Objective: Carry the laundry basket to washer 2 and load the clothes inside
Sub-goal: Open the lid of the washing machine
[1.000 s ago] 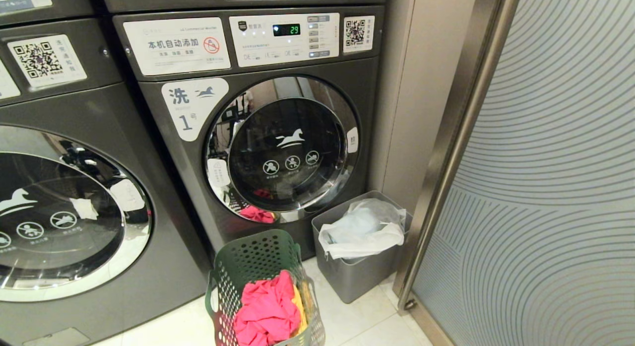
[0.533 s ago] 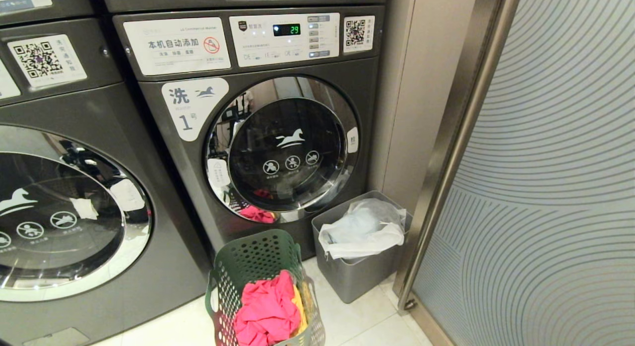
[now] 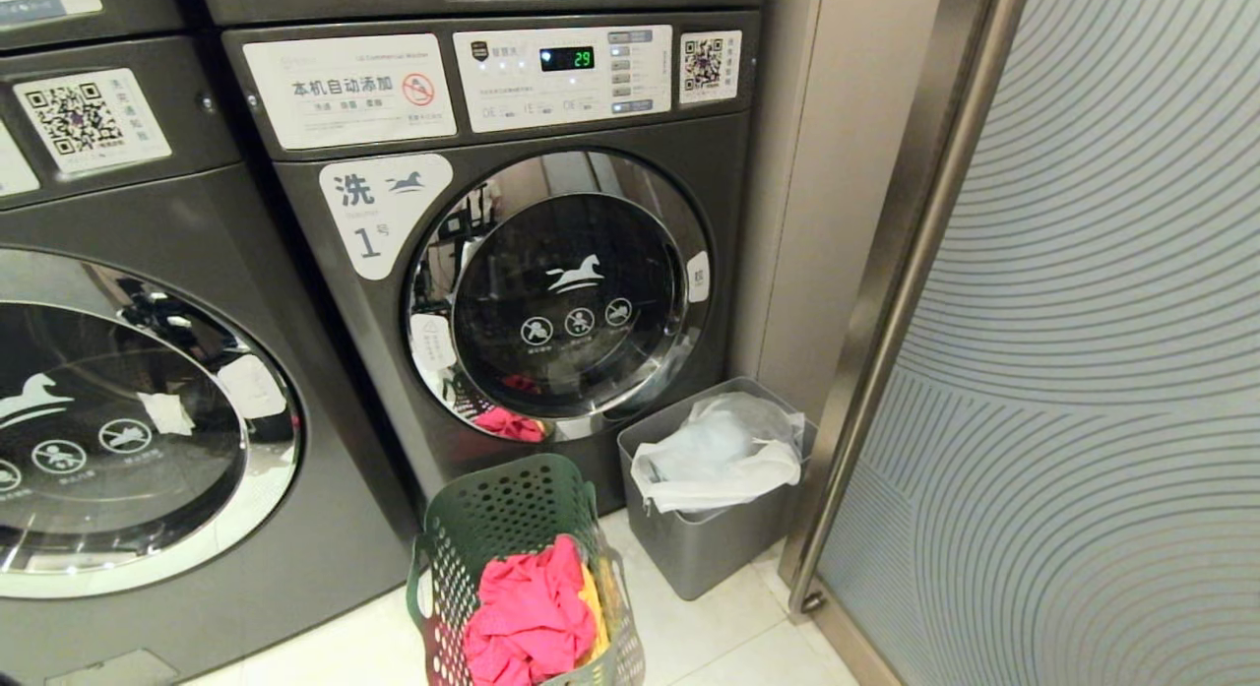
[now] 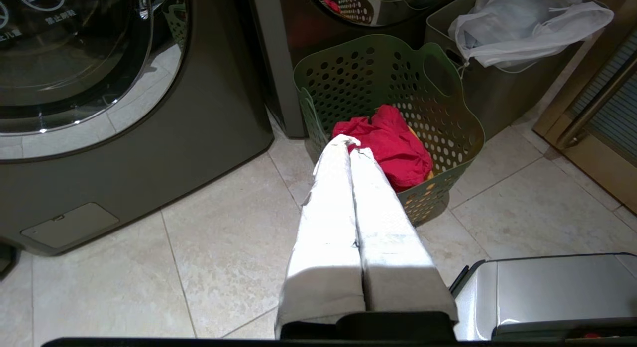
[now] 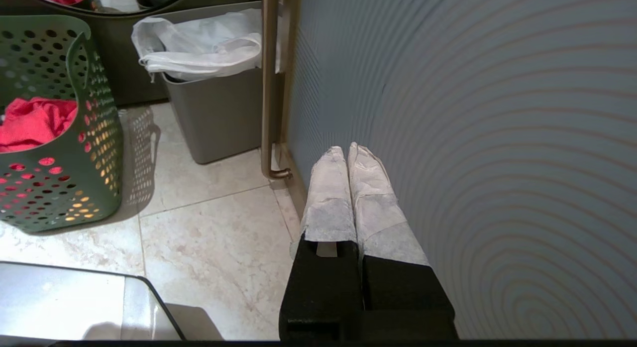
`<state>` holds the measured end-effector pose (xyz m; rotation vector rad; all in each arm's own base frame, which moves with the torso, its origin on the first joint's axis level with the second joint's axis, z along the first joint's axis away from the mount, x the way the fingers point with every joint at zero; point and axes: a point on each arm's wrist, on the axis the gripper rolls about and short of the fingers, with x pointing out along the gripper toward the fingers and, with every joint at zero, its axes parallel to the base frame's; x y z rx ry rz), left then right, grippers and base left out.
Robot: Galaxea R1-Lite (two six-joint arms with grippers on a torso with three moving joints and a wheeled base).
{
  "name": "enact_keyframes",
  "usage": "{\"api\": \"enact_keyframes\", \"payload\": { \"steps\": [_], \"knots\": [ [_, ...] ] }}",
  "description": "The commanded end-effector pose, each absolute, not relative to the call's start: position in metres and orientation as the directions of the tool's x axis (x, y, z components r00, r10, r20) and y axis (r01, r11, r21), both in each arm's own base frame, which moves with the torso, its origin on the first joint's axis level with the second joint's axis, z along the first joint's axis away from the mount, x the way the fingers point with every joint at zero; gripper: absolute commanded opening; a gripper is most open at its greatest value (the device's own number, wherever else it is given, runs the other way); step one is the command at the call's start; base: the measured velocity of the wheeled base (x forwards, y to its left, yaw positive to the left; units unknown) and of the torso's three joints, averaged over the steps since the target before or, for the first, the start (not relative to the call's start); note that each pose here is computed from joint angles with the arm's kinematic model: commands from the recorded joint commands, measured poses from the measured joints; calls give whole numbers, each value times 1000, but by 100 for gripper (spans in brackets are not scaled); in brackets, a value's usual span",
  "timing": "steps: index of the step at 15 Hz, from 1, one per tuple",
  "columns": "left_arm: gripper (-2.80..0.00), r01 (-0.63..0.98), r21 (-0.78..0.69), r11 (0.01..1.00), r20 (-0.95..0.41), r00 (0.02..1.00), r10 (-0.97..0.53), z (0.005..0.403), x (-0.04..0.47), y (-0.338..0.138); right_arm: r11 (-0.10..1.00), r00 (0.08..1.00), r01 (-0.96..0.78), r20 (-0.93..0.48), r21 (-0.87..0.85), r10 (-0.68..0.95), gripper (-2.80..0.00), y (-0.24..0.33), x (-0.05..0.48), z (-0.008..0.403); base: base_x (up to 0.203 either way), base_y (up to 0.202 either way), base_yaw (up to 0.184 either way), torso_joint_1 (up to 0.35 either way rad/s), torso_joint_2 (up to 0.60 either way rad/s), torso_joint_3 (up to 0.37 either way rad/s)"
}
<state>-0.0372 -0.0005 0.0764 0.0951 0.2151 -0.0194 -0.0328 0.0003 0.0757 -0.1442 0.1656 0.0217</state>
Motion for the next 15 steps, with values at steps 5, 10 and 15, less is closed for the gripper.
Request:
{"api": "enact_keyframes", "payload": {
  "steps": [5, 10, 15],
  "knots": [
    [-280, 30, 92, 995, -216, 976, -9, 76, -37, -1, 989, 986, -35, -167, -142, 11, -280, 0, -33, 76, 1, -8, 151, 3, 1, 2],
    [-280, 30, 92, 995, -216, 976, -9, 76, -37, -1, 989, 986, -34, -168, -141, 10, -280, 0, -33, 76, 1, -3, 38, 0, 1, 0],
    [-280, 30, 92, 995, -216, 976, -9, 76, -37, -1, 989, 986, -35, -169, -141, 11, -280, 0, -33, 76, 0, 0, 0, 0, 0, 0]
  ]
}}
